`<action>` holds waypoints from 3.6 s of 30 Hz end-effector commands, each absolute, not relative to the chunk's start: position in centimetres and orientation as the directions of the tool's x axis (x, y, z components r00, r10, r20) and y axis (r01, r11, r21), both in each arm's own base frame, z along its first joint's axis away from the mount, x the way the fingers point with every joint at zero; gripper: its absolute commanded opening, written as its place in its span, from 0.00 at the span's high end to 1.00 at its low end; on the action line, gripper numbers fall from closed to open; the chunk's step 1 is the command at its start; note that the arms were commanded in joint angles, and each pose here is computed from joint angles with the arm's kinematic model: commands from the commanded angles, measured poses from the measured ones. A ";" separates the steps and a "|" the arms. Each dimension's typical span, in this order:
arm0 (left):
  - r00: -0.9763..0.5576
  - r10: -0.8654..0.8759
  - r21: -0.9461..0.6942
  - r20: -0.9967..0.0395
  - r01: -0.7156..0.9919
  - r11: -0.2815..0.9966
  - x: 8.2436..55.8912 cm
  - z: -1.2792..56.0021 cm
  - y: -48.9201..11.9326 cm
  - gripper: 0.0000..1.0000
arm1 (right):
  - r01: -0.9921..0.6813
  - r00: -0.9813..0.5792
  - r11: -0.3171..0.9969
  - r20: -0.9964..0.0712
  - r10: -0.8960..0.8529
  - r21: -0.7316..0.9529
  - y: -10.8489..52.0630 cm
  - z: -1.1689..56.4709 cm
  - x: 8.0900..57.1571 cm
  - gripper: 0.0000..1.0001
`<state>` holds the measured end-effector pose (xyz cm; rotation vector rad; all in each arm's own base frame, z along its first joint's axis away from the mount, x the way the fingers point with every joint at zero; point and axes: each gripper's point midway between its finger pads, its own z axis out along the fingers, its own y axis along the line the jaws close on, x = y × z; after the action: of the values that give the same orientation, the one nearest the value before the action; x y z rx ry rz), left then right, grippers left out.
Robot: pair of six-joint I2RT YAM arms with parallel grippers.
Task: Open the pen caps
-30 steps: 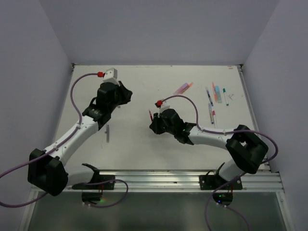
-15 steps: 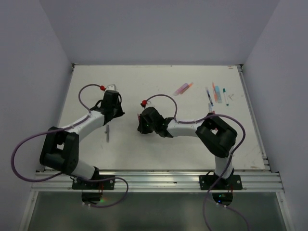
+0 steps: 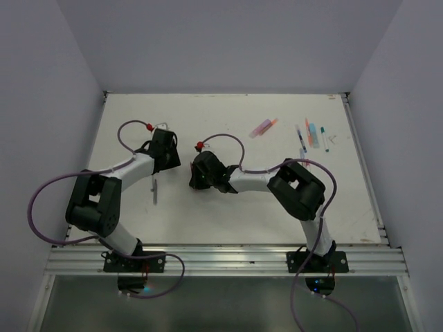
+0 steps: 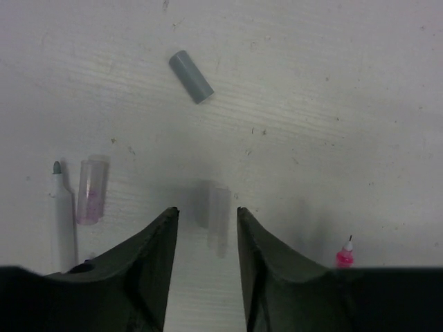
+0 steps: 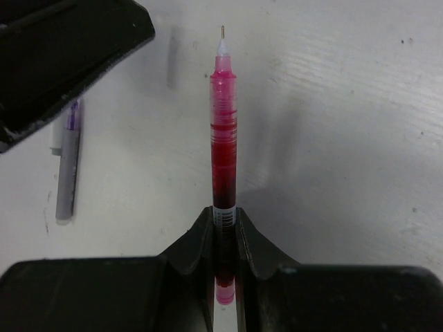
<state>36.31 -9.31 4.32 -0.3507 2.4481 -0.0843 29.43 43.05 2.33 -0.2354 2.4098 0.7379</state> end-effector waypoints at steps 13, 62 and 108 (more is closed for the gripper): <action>-0.610 -0.282 -0.142 -0.740 -0.269 0.953 36.9 13.7 -6.8 0.03 | -0.288 -0.841 0.808 -0.539 0.042 0.513 45.9 1.5 29.7 0.93; -0.477 -0.200 -0.075 -0.856 -0.269 0.960 32.0 18.1 -1.4 0.00 | 0.333 -0.641 0.941 -0.716 0.275 0.063 9.3 11.4 47.0 0.44; -0.501 -0.192 -0.075 -0.844 -0.243 0.967 32.1 17.5 -1.9 0.00 | 0.361 -0.815 0.927 -0.447 0.368 0.105 2.2 3.1 37.0 0.54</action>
<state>31.57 -2.14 17.06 -0.3169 2.1363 0.0641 37.55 2.04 1.87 0.5700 2.6180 0.0036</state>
